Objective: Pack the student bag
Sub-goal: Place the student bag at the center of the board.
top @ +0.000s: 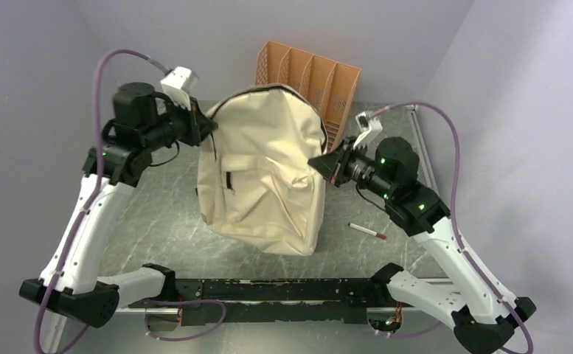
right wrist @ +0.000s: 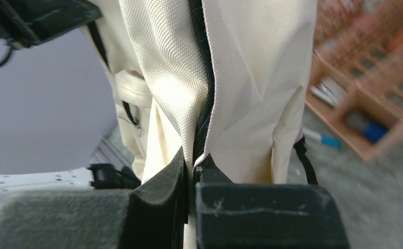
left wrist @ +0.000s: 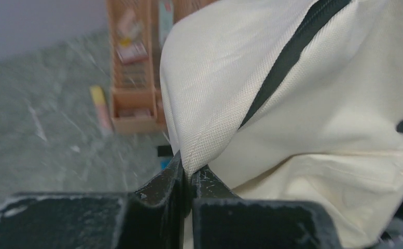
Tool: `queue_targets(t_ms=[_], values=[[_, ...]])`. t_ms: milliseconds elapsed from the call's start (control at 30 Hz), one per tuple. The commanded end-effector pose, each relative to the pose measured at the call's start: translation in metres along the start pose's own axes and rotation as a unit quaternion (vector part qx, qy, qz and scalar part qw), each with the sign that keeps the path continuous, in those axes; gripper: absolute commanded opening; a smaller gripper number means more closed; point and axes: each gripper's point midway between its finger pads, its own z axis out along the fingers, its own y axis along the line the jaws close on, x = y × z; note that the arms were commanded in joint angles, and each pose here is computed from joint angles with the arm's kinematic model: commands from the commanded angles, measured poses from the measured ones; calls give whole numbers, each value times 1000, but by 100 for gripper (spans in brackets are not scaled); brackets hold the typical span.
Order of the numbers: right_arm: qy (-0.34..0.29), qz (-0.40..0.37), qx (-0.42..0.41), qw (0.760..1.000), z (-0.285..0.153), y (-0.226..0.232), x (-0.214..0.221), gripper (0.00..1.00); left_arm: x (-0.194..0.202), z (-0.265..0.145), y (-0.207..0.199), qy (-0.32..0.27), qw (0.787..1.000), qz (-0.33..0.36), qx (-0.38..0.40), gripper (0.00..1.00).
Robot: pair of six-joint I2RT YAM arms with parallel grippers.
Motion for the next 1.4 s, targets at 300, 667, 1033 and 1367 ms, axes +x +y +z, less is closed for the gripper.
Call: queue_targets(t_ms=[300, 667, 1033, 1367], values=[[0, -24, 204, 979, 13, -117, 57, 0, 78, 77, 5, 40, 996, -23, 73, 5], [-38, -80, 288, 954, 33, -167, 15, 1, 90, 117, -4, 42, 991, -32, 124, 5], [-56, -112, 294, 948, 29, -157, -32, 38, 88, 130, -10, 23, 989, -35, 139, 5], [-27, -31, 226, 973, -5, -116, -3, 46, 85, 126, -10, 17, 990, -31, 136, 5]])
